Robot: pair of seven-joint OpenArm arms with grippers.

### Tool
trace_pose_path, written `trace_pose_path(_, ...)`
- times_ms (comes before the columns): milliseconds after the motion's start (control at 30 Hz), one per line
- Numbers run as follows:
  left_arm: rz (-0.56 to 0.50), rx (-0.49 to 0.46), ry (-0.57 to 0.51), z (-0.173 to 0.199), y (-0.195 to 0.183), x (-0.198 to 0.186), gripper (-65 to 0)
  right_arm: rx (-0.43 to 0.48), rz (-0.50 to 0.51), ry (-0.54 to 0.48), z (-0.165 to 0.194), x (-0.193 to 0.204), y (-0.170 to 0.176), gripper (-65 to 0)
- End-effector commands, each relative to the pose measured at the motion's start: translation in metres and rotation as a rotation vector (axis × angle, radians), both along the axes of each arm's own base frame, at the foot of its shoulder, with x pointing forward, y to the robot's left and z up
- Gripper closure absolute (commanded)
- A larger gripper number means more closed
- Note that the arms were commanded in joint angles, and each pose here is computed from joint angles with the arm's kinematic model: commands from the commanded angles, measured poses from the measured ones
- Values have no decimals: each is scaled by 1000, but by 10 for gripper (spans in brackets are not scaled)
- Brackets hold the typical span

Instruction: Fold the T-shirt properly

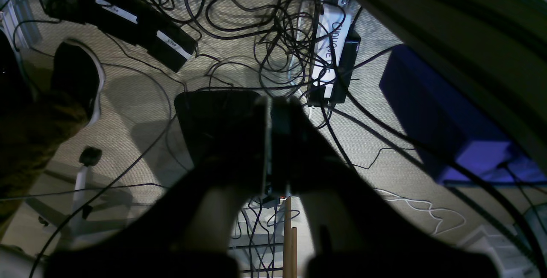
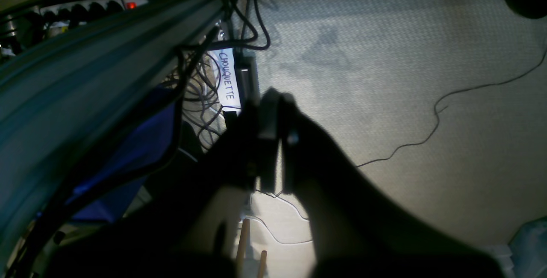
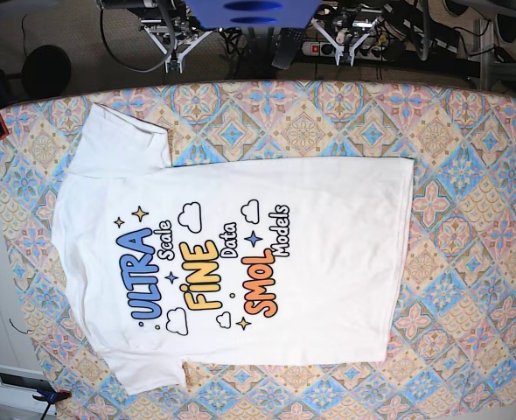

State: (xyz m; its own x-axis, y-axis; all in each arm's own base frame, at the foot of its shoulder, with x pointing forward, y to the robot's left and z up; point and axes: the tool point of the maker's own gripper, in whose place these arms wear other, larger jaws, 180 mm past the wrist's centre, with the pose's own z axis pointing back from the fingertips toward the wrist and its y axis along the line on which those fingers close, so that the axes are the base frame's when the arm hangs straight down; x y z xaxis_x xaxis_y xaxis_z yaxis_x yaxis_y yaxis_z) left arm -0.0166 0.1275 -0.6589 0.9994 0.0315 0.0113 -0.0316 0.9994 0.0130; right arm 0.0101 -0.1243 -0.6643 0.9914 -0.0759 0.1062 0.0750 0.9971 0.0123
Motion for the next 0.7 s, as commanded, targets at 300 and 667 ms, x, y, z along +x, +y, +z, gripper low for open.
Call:
trace_pose_path(300, 4, 7, 4, 0, 2, -3, -7, -5, 1, -5, 0, 0, -3, -3)
trace_pose_path(667, 4, 8, 4, 0, 3, -3, -7, -5, -2, -4, 0, -1, -3, -3)
